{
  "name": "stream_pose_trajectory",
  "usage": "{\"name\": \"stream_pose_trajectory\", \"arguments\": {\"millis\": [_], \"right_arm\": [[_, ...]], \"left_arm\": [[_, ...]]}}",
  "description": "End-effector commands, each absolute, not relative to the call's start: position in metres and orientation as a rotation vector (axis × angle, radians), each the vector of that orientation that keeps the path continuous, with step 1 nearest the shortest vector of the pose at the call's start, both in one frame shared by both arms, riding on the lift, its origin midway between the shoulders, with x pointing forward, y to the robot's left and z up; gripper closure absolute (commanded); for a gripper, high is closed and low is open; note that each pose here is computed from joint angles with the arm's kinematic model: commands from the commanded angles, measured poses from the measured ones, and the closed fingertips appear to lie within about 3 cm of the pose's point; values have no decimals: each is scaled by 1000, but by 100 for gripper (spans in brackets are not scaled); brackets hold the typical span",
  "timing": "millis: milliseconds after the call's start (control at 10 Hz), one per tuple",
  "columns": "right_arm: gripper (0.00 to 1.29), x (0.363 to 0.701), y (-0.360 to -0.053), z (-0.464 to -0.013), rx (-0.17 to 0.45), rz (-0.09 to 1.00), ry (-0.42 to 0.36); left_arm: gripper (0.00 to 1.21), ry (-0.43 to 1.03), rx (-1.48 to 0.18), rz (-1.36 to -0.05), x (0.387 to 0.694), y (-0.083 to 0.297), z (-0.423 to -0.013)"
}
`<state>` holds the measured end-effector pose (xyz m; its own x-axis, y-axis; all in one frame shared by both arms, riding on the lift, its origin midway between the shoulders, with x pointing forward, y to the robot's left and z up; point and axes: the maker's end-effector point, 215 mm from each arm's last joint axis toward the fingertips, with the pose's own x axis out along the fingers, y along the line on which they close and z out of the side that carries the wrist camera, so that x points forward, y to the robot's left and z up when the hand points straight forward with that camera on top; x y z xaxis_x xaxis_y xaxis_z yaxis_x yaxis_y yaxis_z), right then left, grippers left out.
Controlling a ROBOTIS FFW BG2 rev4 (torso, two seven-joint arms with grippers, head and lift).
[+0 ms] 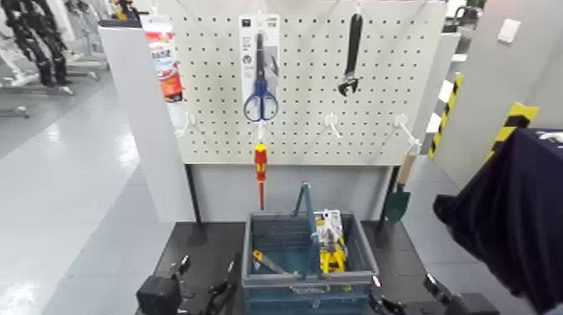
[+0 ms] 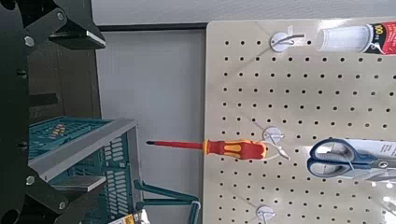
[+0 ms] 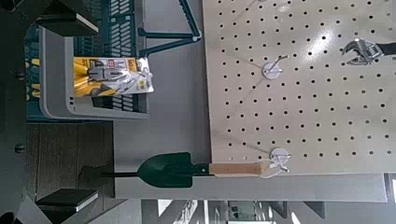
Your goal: Put the tool with the wooden handle into the crate.
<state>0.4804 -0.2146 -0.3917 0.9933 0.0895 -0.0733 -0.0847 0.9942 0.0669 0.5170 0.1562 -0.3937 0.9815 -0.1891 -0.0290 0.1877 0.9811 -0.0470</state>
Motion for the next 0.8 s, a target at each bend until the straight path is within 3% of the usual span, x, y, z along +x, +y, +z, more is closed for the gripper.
{"name": "stream_pose_trajectory", "arguments": {"millis": [100, 800], "right_arm": [[8, 481, -228, -392, 60, 97, 77], [8, 521, -296, -376, 15, 213, 105]], "left_arm": [[26, 36, -48, -187, 517, 156, -395], [26, 38, -64, -181, 517, 157, -396]]}}
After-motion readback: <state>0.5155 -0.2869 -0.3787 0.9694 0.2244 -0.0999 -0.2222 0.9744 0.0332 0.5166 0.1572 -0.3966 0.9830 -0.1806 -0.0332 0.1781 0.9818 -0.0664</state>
